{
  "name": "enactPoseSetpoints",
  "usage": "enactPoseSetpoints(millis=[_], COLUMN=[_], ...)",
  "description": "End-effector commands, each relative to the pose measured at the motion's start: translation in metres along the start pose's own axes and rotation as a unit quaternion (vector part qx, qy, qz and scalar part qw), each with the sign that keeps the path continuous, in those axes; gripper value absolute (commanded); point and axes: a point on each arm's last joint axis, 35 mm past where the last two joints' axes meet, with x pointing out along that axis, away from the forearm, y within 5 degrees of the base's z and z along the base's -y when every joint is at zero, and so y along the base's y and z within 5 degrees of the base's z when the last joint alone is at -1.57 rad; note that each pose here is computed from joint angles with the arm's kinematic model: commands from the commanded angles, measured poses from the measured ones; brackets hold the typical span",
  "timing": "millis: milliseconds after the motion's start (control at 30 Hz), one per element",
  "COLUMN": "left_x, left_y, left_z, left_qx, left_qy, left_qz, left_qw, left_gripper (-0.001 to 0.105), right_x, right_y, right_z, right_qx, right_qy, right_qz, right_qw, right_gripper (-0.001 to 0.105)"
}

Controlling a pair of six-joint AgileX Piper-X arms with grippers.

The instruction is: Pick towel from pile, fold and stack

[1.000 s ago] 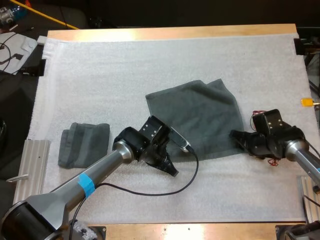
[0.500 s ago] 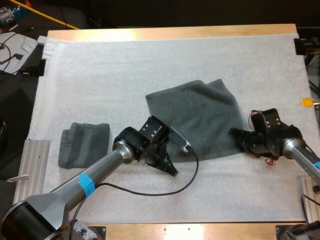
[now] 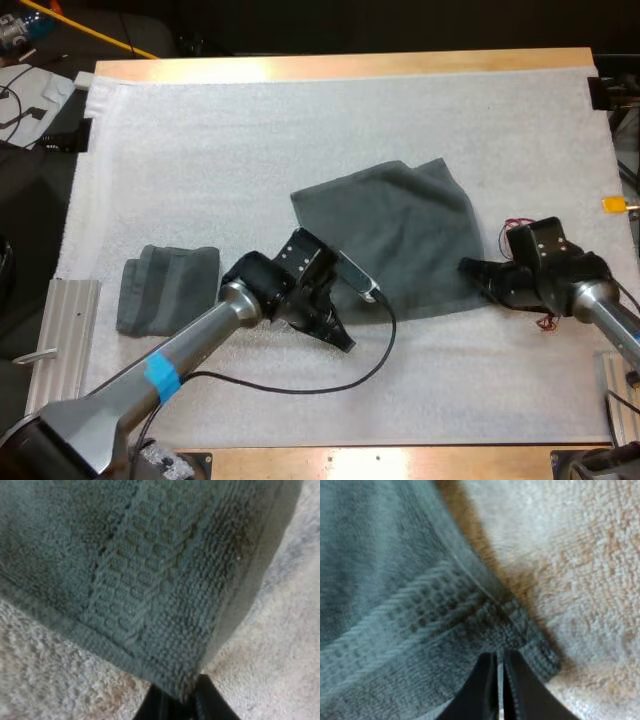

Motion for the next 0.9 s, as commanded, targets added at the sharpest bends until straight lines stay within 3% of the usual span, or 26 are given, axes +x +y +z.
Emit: enactPoseSetpoints(millis=[0,200,267,367,433,667,867], left_x=[-0.014,-0.003,-0.003,-0.004,-0.004,-0.004,-0.004], left_y=[-0.002,0.000,0.000,-0.001,-0.001,0.000,-0.001], left_z=[-0.001,-0.001,-0.001,0.000,-0.001,-0.001,0.000], left_qx=[0.004,0.002,0.002,0.003,0.002,0.002,0.000], left_qy=[-0.009,0.004,0.003,0.002,0.004,0.003,0.003], left_qz=[0.001,0.005,0.004,0.004,0.005,0.007,0.004], left_qw=[0.9999,1.0000,1.0000,1.0000,1.0000,1.0000,1.0000], left_gripper=[0.000,0.000,0.000,0.000,0.000,0.000,0.001], right_x=[-0.017,-0.017,-0.019,-0.021,-0.023,-0.022,-0.014], right_y=[0.003,0.002,0.002,0.001,0.000,-0.002,-0.002], right_z=[0.000,0.001,0.001,0.001,0.000,-0.002,-0.002], right_qx=[-0.023,-0.009,-0.005,-0.001,-0.002,-0.004,0.000], right_qy=[-0.015,-0.023,-0.027,-0.029,-0.031,-0.022,-0.008], right_qz=[0.013,0.003,0.002,-0.002,-0.006,-0.021,-0.015], right_qw=[1.000,1.000,1.000,1.000,1.000,1.000,1.000], right_gripper=[0.000,0.004,0.016,0.046,0.057,0.047,0.045])
